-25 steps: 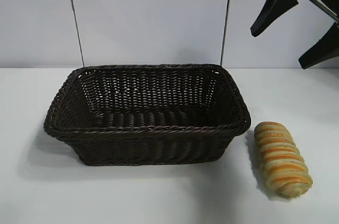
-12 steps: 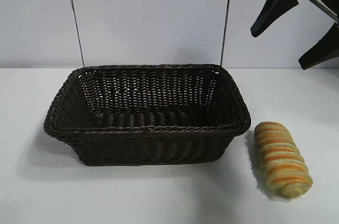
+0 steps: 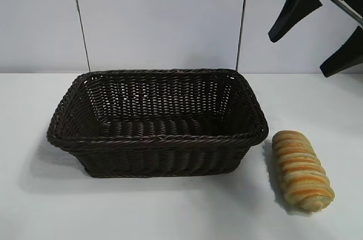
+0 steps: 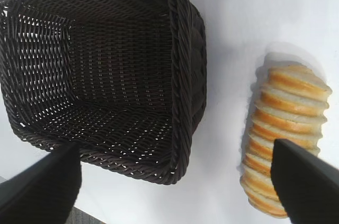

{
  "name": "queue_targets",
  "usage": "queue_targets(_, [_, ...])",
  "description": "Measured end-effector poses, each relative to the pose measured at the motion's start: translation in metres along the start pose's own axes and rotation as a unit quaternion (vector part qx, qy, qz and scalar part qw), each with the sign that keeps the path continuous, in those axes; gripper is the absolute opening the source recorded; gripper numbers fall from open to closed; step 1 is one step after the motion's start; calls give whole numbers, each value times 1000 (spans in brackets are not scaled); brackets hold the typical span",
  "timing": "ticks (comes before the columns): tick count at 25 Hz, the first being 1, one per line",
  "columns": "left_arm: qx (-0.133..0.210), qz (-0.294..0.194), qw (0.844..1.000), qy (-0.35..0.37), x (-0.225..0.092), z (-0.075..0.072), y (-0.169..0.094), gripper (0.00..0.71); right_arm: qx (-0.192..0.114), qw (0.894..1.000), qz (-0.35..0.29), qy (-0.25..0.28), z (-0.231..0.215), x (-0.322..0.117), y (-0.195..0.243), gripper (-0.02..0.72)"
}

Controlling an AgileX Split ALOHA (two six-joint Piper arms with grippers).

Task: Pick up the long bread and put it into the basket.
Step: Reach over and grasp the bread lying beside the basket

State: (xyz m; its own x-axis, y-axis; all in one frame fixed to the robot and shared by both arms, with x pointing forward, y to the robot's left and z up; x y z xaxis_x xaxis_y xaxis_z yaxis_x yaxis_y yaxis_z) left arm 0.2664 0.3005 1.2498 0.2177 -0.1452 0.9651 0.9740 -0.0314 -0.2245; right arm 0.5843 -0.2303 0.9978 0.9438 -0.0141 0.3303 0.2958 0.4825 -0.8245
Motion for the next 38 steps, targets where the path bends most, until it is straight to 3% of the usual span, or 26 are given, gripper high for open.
queue_targets(6, [3, 15, 1000, -21, -74, -9, -14, 694, 1, 1000, 2, -4, 0, -1, 0, 695])
queue_targets(13, [-10, 143, 989, -43, -159, -21, 30, 694, 1, 1000, 3, -5, 0, -1, 0, 695])
queue_targets(19, [-15, 252, 966, -62, -224, -30, 67, 694, 1, 1000, 4, -10, 0, -1, 0, 695])
queue_targets(31, [-12, 240, 968, -72, -229, -31, 76, 694, -6, 1000, 0, -26, -2, 0, 0, 695])
queue_targets(34, [-12, 229, 971, -72, -228, -31, 74, 694, -30, 999, 9, -42, -9, -3, 0, 695])
queue_targets(38, [-8, 177, 981, -73, -226, -31, 62, 694, -78, 995, 31, -57, -24, -8, -2, 695])
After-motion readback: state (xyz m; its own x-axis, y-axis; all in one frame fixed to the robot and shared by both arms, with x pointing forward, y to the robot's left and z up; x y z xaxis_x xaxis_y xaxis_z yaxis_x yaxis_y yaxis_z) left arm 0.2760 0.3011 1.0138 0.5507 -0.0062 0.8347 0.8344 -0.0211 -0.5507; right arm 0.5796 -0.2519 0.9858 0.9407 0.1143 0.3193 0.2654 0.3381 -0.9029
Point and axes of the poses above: a point on each arm's last joint axis where the gripper is mounted, y pointing out along that axis toward the gripper, z along the wrist's bending axis when the last joint is at zero, x = y × z, the point moved 6 cm from there along y, pointing out along that axis toward the gripper, and after that the axes turned 3 degrees about -y, right-handed, at the moved point
